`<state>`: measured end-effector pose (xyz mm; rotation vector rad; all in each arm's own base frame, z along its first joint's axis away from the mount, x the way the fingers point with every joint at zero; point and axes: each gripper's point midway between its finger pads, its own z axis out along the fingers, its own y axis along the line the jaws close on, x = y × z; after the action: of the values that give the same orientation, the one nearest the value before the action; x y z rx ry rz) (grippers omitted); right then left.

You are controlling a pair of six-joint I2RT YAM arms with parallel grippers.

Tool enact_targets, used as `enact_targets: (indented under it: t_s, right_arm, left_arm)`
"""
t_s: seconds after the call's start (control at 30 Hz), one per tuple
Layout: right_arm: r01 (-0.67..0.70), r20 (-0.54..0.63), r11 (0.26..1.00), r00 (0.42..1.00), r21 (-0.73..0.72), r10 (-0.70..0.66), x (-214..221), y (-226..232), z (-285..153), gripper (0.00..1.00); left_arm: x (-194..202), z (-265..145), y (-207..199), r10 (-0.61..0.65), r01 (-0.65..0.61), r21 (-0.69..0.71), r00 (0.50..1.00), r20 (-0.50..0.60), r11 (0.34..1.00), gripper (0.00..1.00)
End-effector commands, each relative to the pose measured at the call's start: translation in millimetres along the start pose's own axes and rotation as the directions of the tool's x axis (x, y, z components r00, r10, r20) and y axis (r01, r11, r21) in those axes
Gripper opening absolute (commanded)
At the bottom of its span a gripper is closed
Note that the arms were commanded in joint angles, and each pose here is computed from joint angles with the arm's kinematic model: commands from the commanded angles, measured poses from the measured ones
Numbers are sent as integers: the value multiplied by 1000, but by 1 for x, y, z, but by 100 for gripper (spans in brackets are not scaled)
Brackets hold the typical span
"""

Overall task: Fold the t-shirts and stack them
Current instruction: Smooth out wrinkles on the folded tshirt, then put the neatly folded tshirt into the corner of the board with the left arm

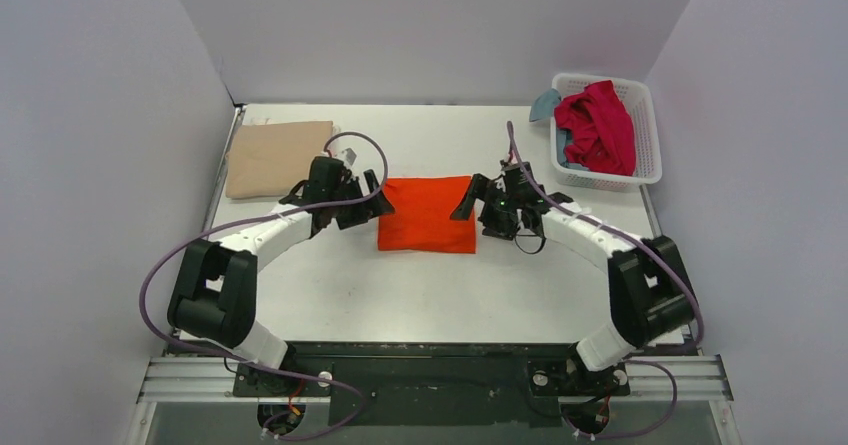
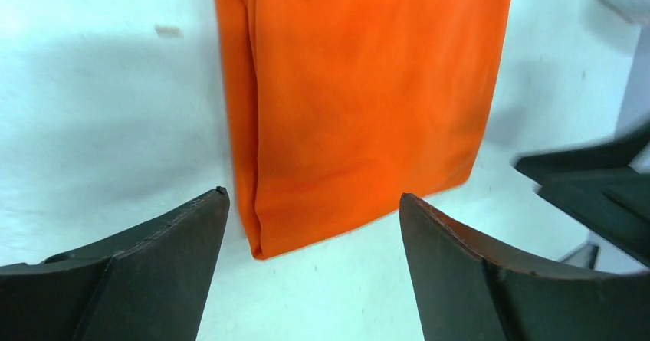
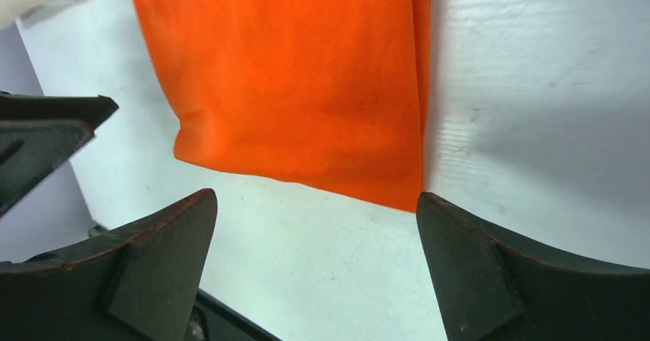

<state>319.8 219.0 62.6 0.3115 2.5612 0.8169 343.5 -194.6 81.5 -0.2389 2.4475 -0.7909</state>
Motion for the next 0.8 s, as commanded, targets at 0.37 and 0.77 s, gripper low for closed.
enact_targets:
  t_s: [0.37, 0.77]
  right_arm:
    - [-179, 495, 937, 869, 299, 8, -47, -94, -154, 100]
    - [-159, 499, 876, 860, 456, -104, -27, -127, -194, 100]
  left_arm:
    - [-41, 52, 24, 101, -112, -203, 993, -63, 973, 91]
    - [13, 101, 17, 181, -243, -350, 963, -201, 905, 66]
